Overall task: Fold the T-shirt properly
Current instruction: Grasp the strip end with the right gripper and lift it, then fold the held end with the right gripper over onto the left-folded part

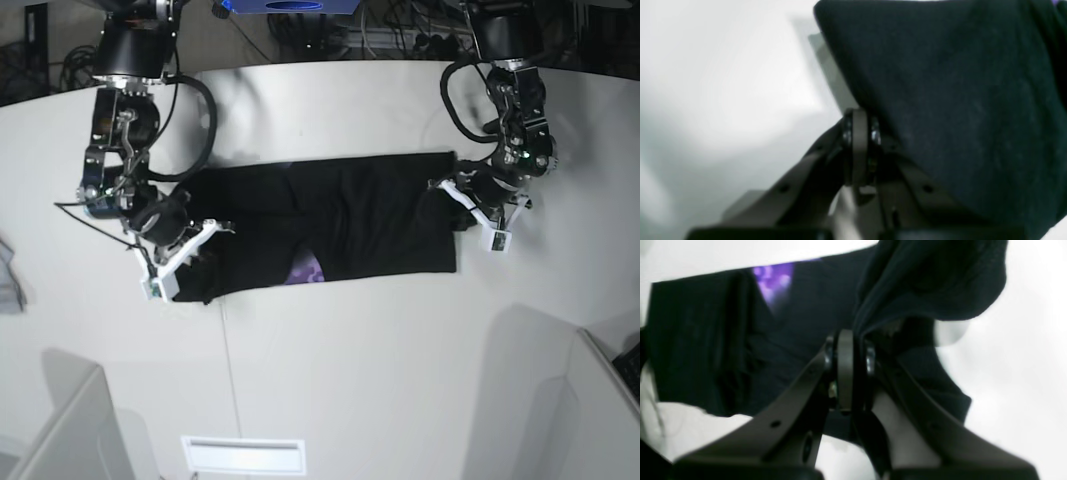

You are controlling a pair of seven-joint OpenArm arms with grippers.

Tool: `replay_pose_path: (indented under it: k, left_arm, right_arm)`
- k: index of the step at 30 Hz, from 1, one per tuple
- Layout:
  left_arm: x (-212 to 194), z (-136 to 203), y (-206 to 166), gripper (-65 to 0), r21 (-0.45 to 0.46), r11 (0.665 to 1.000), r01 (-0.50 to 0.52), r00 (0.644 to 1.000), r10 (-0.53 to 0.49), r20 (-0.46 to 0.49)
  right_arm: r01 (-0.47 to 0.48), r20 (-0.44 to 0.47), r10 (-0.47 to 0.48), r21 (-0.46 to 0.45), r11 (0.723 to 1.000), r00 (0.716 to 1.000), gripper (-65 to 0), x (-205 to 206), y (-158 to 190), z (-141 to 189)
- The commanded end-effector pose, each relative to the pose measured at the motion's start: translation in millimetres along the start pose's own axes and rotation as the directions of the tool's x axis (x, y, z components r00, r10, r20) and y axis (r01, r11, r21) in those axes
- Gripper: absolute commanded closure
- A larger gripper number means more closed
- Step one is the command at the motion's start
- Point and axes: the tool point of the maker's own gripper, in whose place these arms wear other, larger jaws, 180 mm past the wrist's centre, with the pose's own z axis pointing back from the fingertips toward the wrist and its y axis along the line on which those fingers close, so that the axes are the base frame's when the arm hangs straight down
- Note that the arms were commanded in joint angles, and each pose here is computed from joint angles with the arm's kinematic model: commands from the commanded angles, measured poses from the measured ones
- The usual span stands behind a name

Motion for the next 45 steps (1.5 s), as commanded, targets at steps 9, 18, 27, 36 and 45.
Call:
replay_pose_path:
  k: [9, 18, 27, 36, 45]
  left_arm:
    - [-17, 12, 34, 0.0, 0.075, 0.995, 0.069, 0.993, -0.062, -0.100]
    - [-23, 17, 43, 0.0, 0.088, 0.992, 0.087, 0.990, -0.076, -0.121]
    - [-26, 14, 38, 0.0, 0.075, 0.993, 0.086, 0.989, -0.075, -0.129]
    - [-26, 15, 37, 0.0, 0.074, 0.993, 0.088, 0.988, -0.078, -0.130]
    - [-31, 16, 36, 0.0, 0.073, 0.993, 0.089, 0.987, -0.078, -0.138]
  right_arm:
    - [-0.099, 0.078, 0.089, 0.135, 0.986, 0.993, 0.0, 17, 70, 4]
    - [-0.112, 0.094, 0.094, 0.211, 0.971, 0.991, 0.0, 16, 123, 10]
    - [-0.127, 0.078, 0.107, 0.311, 0.942, 0.991, 0.0, 6, 176, 8]
    - [-0.164, 0.111, 0.131, 0.379, 0.911, 0.985, 0.0, 7, 212, 10]
    - [-0.134, 0.105, 0.101, 0.390, 0.911, 0.989, 0.0, 4, 236, 3]
